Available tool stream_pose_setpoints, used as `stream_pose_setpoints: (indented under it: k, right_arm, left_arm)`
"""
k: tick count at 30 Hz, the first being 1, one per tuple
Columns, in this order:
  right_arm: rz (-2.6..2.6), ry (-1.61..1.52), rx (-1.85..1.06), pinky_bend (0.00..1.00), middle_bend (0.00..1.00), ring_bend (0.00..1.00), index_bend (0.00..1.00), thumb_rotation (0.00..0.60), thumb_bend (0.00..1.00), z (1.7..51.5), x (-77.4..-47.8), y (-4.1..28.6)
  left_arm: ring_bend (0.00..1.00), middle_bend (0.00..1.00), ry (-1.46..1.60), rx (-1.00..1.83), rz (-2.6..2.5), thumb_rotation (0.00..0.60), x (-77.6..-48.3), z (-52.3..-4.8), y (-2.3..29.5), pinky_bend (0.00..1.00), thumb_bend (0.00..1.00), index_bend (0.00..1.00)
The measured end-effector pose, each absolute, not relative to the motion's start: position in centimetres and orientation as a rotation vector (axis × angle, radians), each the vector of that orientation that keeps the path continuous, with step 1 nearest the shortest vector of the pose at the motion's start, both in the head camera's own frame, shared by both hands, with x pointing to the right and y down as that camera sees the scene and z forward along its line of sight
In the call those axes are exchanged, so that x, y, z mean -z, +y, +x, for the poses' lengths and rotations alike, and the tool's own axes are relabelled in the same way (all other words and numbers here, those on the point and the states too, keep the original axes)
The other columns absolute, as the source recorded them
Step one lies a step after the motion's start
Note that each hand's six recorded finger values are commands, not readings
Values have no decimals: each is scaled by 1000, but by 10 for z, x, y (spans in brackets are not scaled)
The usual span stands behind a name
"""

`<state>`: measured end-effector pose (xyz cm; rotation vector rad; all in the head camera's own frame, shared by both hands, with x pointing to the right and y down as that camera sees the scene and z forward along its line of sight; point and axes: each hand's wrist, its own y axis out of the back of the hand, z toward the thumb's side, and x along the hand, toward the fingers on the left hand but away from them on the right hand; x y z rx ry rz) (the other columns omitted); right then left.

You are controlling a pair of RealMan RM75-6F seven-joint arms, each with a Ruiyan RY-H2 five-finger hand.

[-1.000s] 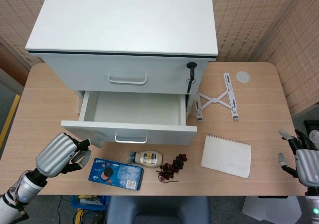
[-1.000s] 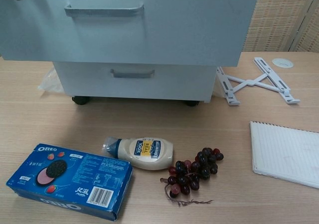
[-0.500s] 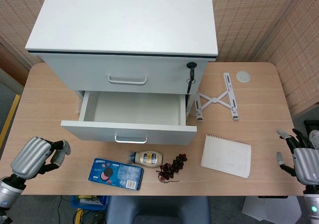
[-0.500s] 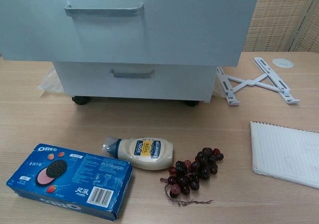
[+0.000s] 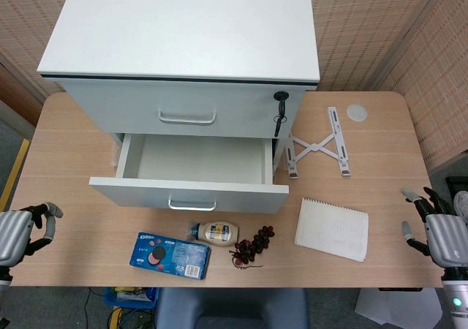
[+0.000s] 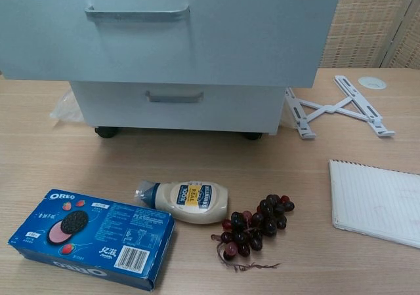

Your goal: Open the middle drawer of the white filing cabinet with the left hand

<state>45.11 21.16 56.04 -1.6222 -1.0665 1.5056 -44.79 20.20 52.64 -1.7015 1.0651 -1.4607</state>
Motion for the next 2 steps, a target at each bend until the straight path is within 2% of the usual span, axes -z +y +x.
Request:
stream_pose_setpoints:
  k: [2]
  right_arm:
    - [-1624,-1064,-1507,185,283,188,162,600,429,451,-561,211]
  left_arm:
    - [568,575,1073,1479,-1646,600,-528,-454,207,649,626,464]
